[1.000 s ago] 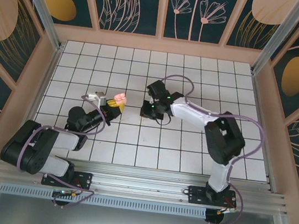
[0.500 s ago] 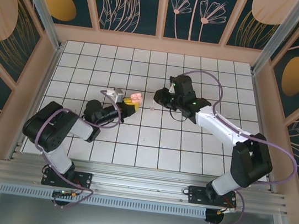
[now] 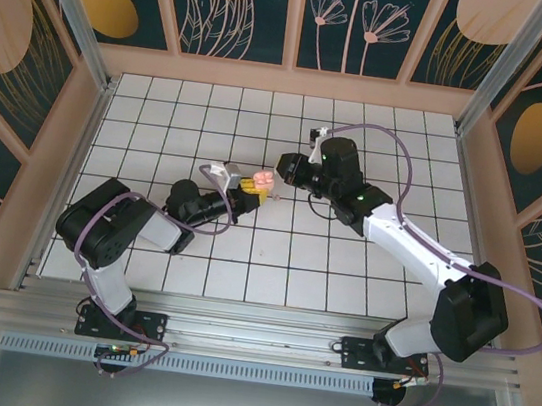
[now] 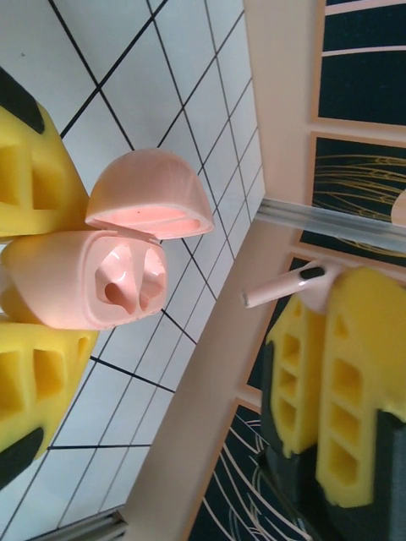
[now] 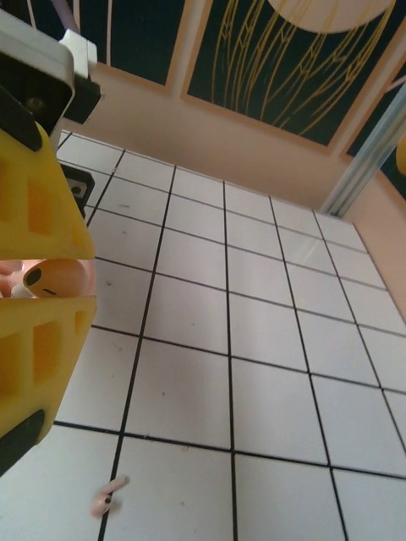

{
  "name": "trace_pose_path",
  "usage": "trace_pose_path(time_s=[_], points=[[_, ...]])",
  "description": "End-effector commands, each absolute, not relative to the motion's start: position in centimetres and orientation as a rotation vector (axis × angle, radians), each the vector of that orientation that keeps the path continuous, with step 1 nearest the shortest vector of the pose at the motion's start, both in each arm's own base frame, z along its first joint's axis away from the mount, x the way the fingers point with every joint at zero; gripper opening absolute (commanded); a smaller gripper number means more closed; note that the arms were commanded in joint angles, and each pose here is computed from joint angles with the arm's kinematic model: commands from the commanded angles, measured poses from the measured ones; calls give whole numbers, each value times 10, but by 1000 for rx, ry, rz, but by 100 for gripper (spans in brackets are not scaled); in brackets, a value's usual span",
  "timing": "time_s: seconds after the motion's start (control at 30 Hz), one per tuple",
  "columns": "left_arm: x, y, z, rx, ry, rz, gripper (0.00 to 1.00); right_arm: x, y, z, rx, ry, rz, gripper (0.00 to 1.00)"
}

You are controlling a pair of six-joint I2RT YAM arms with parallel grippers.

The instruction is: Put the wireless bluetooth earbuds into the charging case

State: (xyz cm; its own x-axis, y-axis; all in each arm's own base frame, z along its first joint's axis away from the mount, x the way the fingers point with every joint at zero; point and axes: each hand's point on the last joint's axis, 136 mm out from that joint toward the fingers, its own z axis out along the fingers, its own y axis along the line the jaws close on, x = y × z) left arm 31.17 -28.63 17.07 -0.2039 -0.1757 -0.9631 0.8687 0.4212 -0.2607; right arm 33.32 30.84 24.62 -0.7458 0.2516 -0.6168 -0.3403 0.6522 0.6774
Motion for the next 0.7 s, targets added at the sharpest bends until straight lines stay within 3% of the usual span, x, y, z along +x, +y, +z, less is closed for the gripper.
trace_pose_path(time_s=[0.0,0.33,0.67], points=[[312,-286,190,714,1356,-962,8,329,313,267,-123,2046,1084,16],[313,-278,205,752,1262,-774,8,312,317,272,-138,1963,1119,16],[310,-278,209,767,1249,-750,8,310,323,280,-156,1913,1141,15]])
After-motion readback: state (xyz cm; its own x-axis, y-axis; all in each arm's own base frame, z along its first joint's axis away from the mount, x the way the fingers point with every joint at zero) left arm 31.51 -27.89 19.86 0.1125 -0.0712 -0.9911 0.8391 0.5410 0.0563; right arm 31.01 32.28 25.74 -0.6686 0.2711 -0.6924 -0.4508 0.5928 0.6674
